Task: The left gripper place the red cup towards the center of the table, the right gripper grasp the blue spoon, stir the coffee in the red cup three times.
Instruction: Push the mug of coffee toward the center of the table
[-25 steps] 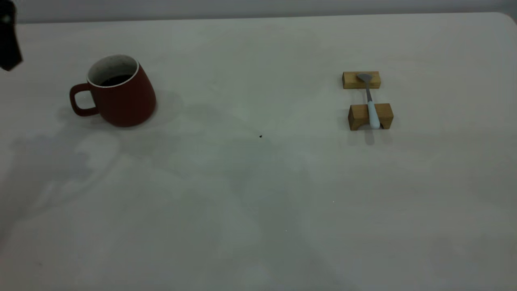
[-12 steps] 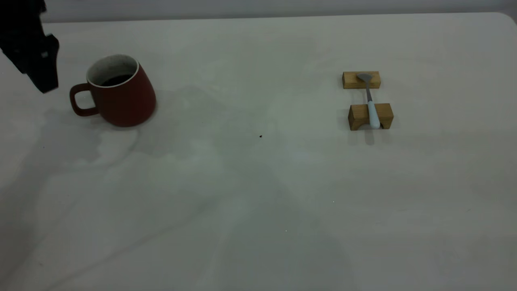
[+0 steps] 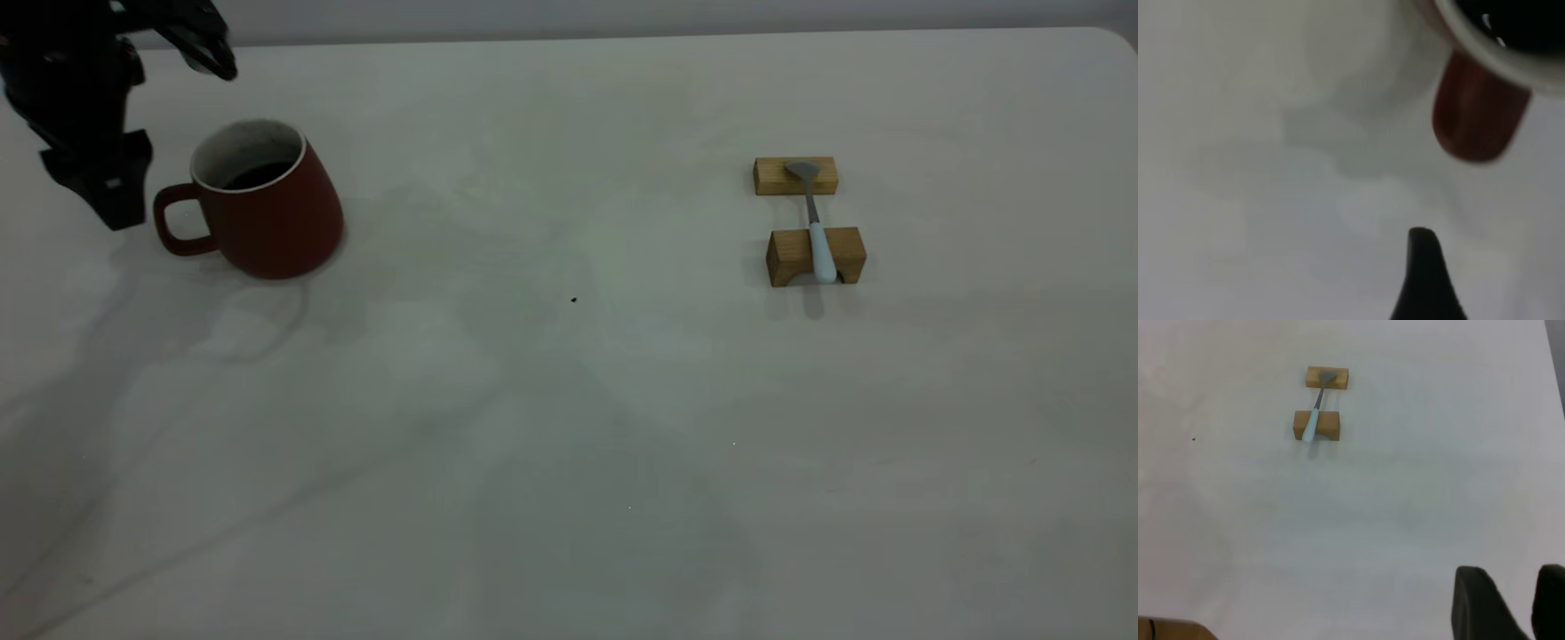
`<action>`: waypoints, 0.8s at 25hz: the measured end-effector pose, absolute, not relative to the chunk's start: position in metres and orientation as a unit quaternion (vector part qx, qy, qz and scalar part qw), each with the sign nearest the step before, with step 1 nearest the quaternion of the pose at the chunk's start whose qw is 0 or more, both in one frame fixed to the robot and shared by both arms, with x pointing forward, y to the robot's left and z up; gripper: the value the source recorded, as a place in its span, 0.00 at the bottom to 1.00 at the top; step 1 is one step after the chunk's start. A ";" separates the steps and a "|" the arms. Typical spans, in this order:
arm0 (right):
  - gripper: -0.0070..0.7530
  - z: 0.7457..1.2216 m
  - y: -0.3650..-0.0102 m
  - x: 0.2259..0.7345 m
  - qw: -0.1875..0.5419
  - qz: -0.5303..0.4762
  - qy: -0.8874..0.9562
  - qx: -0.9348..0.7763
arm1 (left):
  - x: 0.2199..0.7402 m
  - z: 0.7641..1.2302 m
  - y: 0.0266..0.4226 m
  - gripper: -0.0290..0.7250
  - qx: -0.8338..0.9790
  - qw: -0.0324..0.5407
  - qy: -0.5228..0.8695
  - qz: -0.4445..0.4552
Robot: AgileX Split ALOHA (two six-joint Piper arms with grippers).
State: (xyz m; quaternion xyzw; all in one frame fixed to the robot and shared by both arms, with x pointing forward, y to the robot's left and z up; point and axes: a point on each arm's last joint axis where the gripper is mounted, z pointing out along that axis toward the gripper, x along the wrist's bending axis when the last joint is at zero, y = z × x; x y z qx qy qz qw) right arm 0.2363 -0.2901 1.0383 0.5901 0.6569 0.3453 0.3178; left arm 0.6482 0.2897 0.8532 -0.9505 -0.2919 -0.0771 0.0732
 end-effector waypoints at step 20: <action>0.33 1.038 -0.290 0.236 0.318 0.345 0.657 0.590 | 0.657 0.823 0.279 0.59 -0.960 0.050 -0.253 -0.107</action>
